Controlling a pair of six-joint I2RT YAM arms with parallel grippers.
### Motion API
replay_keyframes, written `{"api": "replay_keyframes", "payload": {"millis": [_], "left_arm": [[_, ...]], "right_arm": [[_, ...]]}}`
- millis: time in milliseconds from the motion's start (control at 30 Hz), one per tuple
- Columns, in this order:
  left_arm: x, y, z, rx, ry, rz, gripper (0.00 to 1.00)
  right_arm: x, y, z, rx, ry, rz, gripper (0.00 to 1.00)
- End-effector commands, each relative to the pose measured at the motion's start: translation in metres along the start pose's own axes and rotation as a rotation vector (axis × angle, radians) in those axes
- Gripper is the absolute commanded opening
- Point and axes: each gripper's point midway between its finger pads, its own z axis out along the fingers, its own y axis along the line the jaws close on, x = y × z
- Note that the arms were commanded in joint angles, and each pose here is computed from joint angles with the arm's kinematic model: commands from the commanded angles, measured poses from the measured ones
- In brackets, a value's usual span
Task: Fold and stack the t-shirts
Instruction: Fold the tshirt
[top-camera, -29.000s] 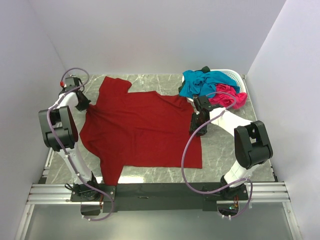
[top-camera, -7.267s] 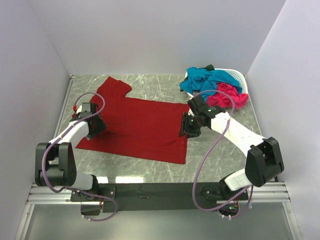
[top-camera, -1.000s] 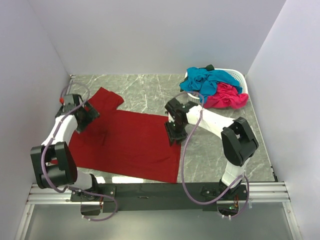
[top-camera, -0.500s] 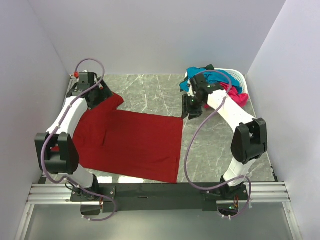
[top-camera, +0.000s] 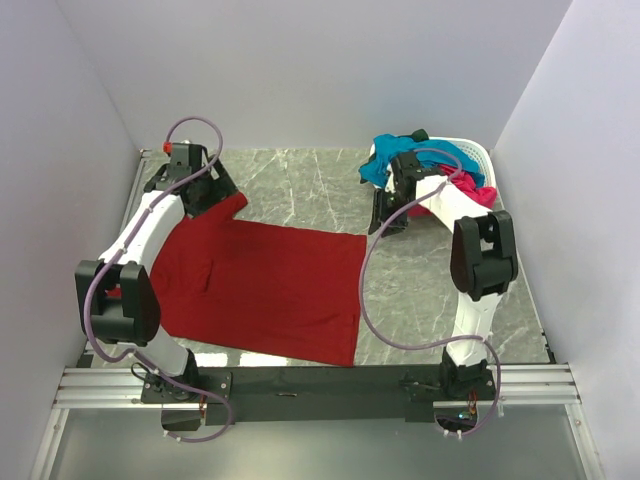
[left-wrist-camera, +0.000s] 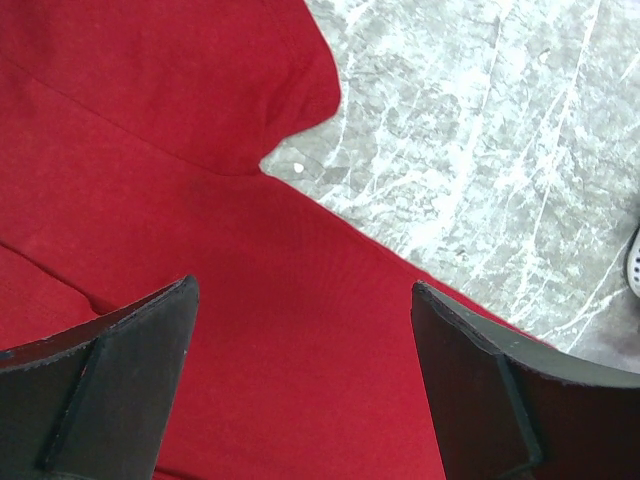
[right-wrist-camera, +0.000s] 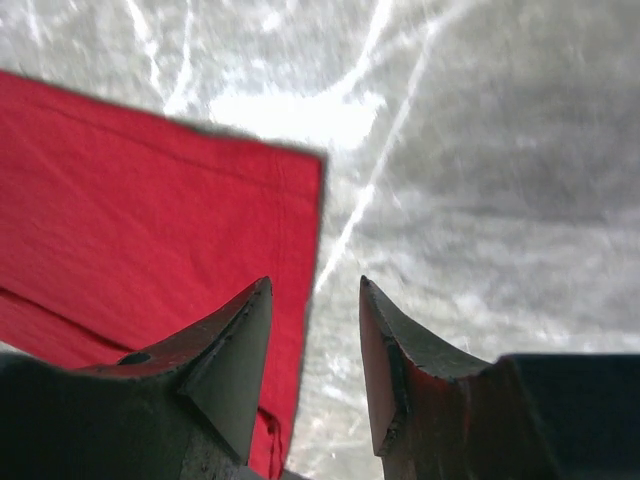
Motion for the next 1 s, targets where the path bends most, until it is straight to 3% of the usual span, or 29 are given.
{"api": "replay_keyframes", "payload": {"millis": [0,967], "left_arm": [[-0.005,-0.012,-0.001,0.038,-0.009,0.034,0.93],[-0.011,-0.021,0.037,0.024,0.025,0.042,0.94]], "right_arm": [[-0.03,0.019,0.001,-0.077,-0.079,-0.012,0.47],[-0.023,0.01,0.066,0.114,-0.114,-0.054,0.46]]}}
